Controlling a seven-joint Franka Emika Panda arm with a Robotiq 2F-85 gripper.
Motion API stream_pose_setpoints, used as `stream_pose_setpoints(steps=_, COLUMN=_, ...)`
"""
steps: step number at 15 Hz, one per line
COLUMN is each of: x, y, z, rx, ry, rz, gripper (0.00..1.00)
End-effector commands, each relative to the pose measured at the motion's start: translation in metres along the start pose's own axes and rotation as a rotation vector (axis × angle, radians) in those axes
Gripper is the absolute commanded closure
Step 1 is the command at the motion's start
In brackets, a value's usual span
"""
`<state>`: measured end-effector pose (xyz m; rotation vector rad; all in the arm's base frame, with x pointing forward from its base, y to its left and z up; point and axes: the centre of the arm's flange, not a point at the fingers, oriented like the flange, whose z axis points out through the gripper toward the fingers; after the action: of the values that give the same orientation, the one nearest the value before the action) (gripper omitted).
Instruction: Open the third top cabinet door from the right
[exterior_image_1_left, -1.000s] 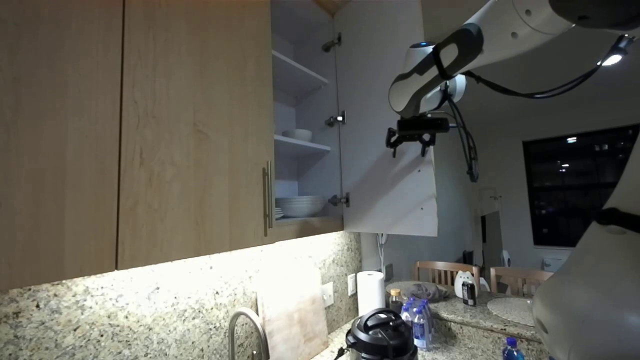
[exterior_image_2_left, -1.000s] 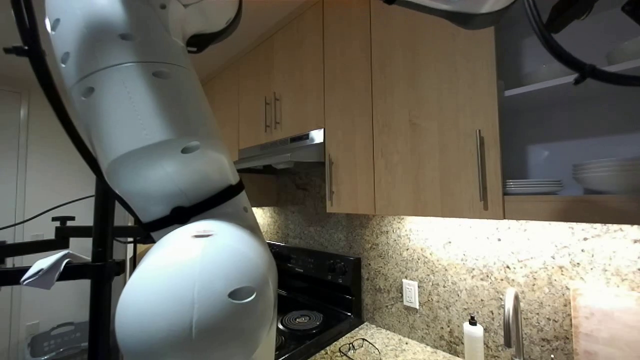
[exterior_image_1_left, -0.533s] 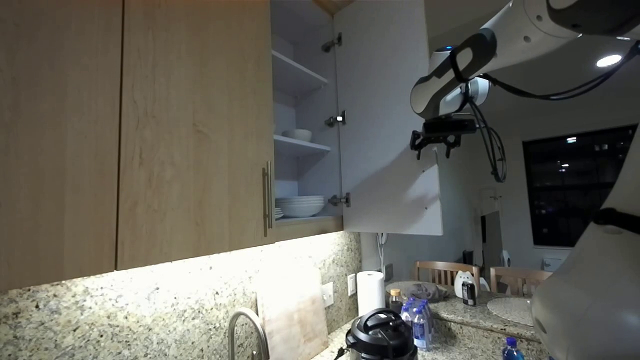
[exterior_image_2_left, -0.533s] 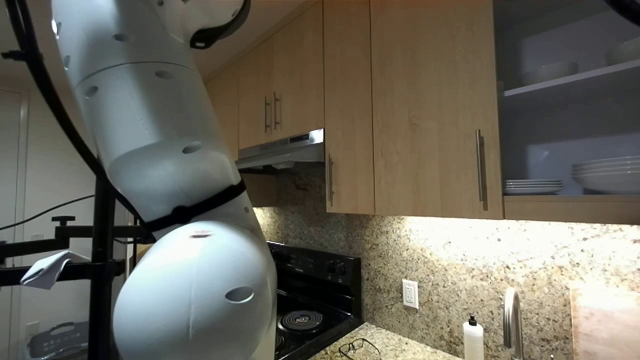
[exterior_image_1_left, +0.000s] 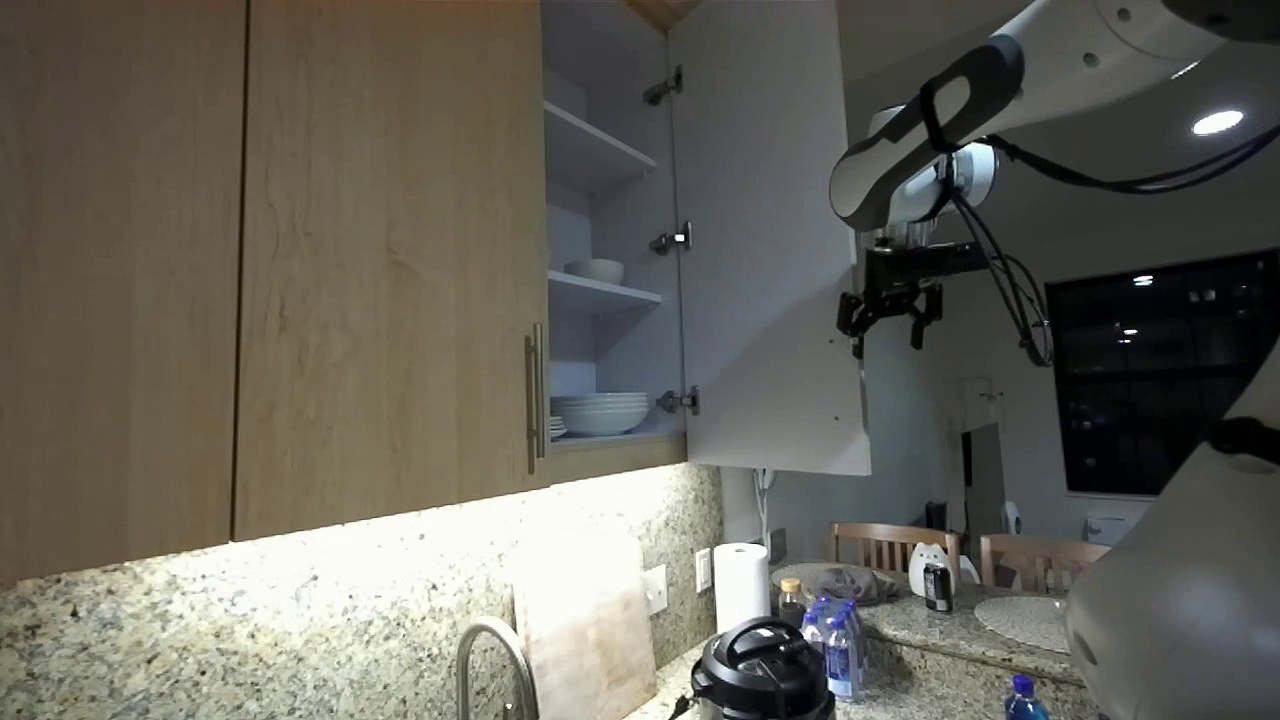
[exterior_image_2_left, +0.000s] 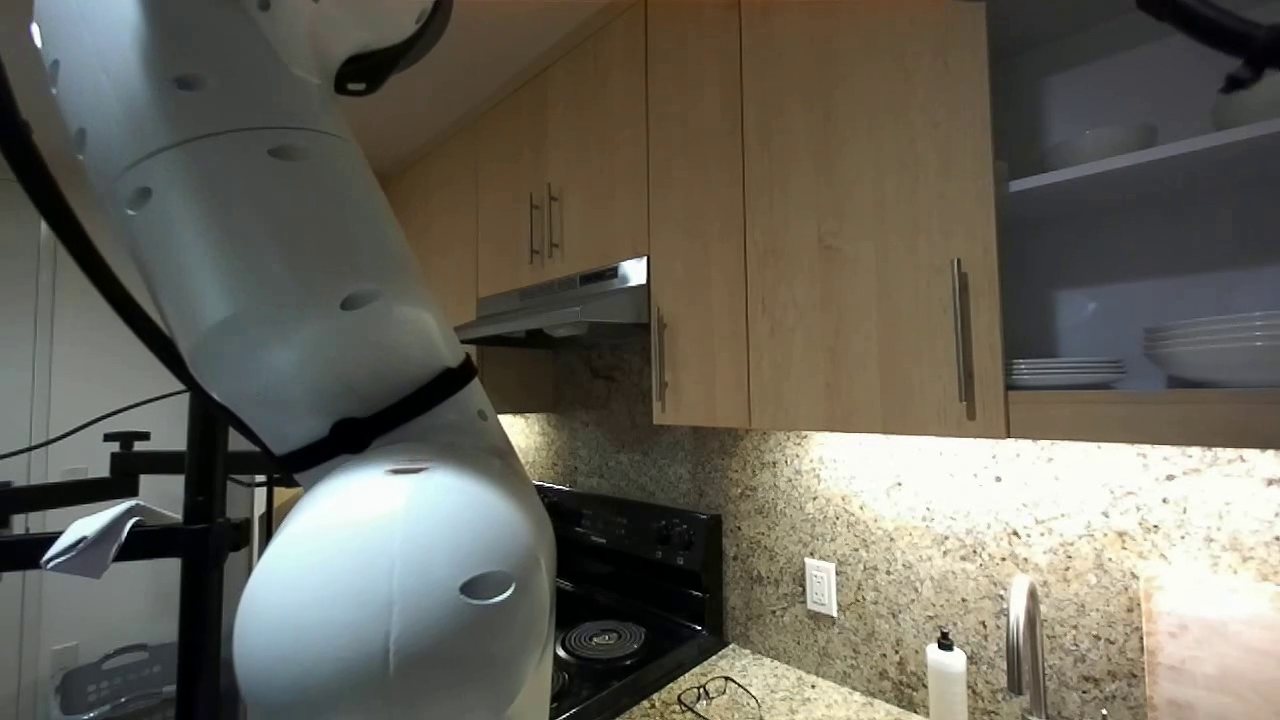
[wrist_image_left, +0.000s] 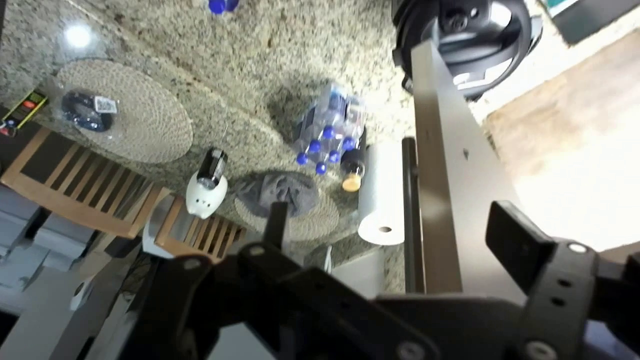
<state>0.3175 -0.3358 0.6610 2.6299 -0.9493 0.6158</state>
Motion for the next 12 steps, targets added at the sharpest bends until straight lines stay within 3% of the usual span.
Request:
stream_pose_setpoints(steps=1, x=-0.050, y=-0.016, z=-0.001, rx=0.046, ry=-0.157, rz=-0.118, gripper=0.00)
stream_pose_setpoints(steps=5, x=-0.091, y=-0.060, z=0.008, rx=0.101, ry=-0.378, rz=-0.200, gripper=0.00)
stream_pose_setpoints(steps=9, x=-0.125, y=-0.125, z=0.008, rx=0.149, ry=-0.559, rz=-0.340, gripper=0.00)
stream_pose_setpoints(steps=12, x=-0.140, y=-0.165, z=-0.004, rx=0.103, ry=-0.634, rz=-0.476, gripper=0.00)
